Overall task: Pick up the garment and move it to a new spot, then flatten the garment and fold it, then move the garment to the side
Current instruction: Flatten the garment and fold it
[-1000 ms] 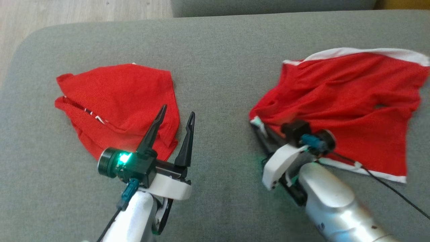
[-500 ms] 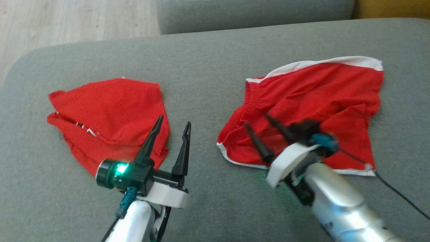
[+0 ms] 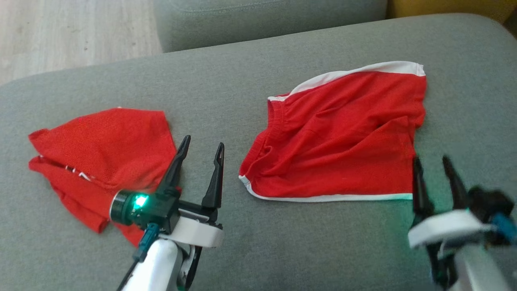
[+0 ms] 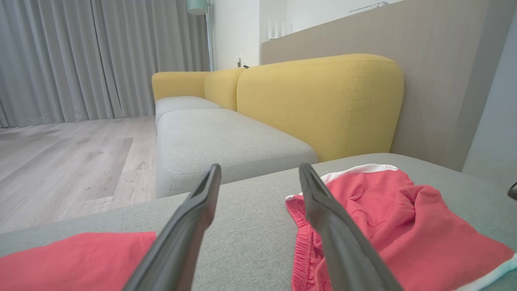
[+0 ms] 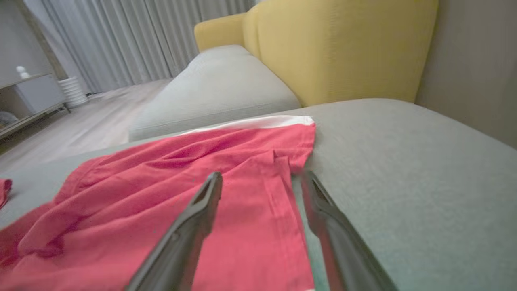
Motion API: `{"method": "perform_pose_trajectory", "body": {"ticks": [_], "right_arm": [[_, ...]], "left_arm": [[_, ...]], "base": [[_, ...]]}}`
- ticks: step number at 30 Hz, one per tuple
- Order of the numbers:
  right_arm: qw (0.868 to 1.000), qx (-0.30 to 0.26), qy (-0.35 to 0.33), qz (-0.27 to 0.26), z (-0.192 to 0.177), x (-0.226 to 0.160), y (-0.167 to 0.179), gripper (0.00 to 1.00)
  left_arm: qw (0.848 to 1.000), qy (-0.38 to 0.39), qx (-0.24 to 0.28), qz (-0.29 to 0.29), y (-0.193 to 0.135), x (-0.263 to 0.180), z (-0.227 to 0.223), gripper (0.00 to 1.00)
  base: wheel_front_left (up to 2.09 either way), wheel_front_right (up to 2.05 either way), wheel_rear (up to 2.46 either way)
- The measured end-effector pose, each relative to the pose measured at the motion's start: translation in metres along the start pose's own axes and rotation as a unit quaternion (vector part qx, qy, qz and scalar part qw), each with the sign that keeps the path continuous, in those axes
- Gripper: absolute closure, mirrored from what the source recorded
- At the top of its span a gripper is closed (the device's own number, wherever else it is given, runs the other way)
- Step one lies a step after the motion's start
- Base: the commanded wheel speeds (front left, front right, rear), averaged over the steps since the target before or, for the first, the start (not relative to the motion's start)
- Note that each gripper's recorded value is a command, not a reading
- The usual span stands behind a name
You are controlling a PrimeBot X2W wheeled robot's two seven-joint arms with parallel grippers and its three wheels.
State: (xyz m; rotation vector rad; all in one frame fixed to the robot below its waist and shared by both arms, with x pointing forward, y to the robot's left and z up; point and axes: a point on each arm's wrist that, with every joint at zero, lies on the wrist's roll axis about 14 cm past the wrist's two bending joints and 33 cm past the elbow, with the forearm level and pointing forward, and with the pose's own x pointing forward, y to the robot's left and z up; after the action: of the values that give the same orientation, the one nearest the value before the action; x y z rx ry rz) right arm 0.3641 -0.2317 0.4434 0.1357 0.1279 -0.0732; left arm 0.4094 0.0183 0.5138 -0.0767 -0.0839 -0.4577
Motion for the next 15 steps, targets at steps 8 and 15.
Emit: {"method": "perform_pose_trajectory", "body": {"ticks": [8,15], "right_arm": [[0.998,-0.003,0.028,-0.049,-0.024,-0.024,-0.018,0.00],[0.995,0.001,0.069,-0.070,-0.043,-0.029,-0.029,0.00]], "left_arm": [[1.000,0.010,-0.003,-0.015,-0.007,0.006,-0.010,0.00],[1.000,0.018,-0.007,-0.018,-0.007,0.007,-0.016,0.00]], "base": [[0.00,0.00,0.00],[0.00,0.00,0.00]]}}
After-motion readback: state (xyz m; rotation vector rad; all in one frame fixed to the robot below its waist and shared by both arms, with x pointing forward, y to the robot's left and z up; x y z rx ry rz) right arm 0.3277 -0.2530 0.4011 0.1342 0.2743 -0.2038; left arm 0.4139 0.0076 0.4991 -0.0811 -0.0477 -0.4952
